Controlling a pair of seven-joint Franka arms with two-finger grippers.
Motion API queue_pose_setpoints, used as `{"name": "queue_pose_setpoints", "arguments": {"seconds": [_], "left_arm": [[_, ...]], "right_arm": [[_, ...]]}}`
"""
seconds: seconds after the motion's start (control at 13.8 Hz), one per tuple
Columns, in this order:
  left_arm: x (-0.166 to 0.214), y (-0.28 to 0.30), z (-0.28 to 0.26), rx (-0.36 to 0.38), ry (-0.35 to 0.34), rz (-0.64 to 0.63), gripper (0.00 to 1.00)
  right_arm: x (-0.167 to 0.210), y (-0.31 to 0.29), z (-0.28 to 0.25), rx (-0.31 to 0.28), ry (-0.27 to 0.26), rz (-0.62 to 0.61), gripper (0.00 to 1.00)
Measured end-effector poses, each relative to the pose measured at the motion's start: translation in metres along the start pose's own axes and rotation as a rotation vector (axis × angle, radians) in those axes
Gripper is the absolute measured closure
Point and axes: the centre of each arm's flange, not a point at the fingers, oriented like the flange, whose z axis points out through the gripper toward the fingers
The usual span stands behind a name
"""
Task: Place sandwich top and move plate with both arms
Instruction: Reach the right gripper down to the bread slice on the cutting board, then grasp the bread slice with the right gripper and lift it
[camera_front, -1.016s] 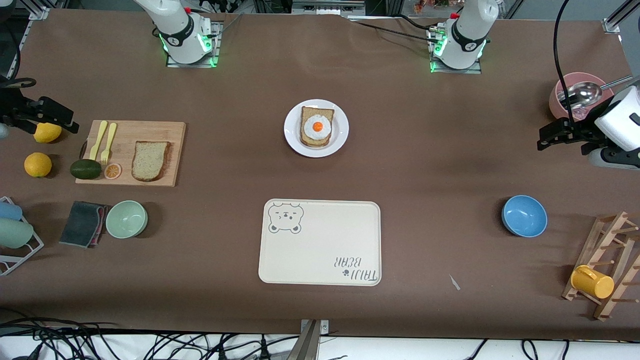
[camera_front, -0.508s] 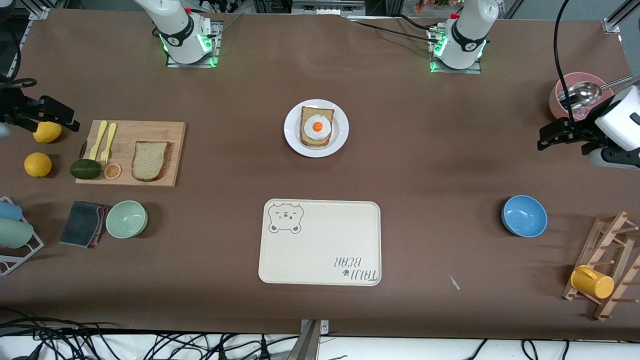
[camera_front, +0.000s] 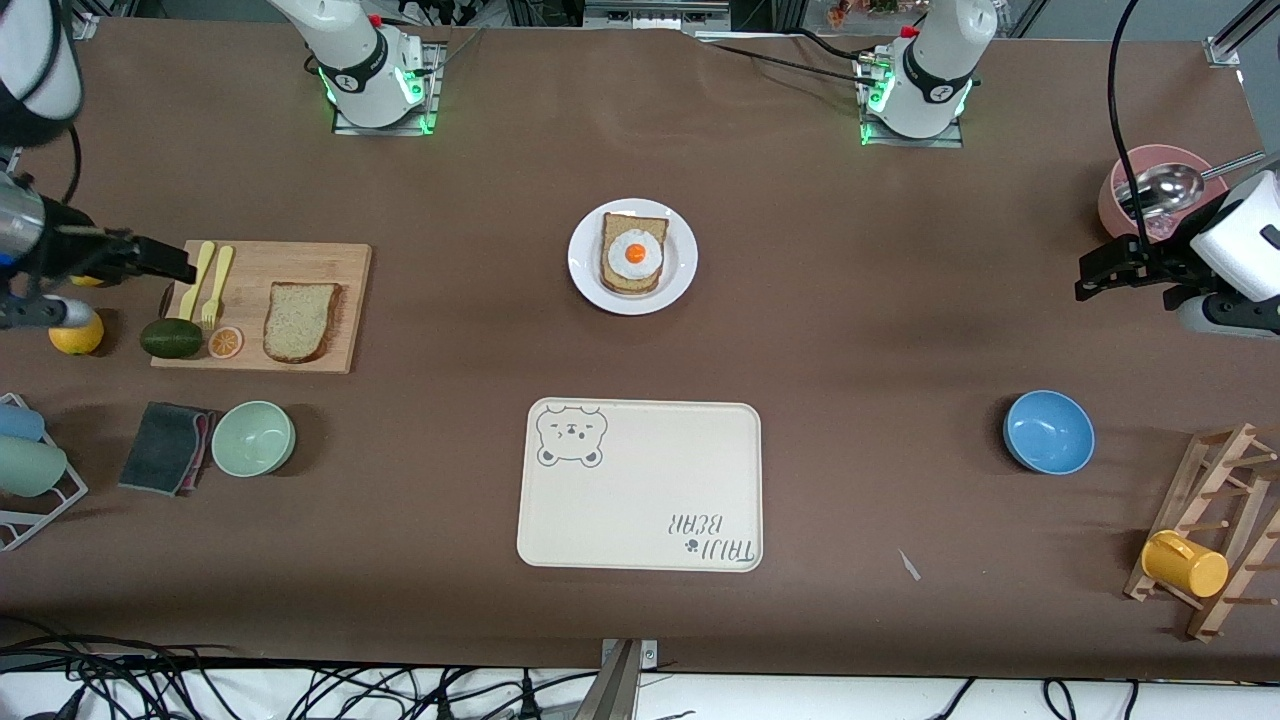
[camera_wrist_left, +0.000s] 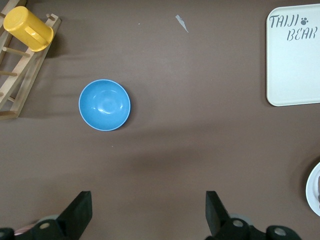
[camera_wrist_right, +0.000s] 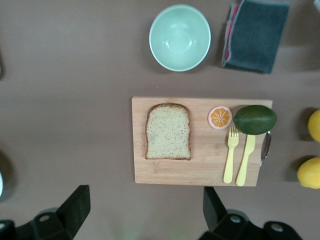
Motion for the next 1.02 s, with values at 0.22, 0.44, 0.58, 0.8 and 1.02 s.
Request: {"name": "queue_pose_setpoints", "arguments": {"seconds": [0.22,0.44,0.58,0.8,1.02], "left_arm": [[0.000,0.000,0.000,0.000,0.000,0.000,0.00],[0.000,0.000,0.000,0.000,0.000,0.000,0.00],[0.000,0.000,0.000,0.000,0.000,0.000,0.00],[0.000,0.000,0.000,0.000,0.000,0.000,0.00],[0.000,0.000,0.000,0.000,0.000,0.000,0.00]], "right_arm": [[0.027,-0.001,0.068,-0.055,-0.010,0.021,0.00],[0.030,-0.009,0.135,-0.104,0.033,0.062,0.00],[0.026,-0.023,0.165,-0.144,0.070,0.079,0.00],[0.020,-0.044,0.198,-0.182,0.041,0.096,0.00],[0.018,-0.049,0.228,-0.189,0.042,0.127,0.00]]}}
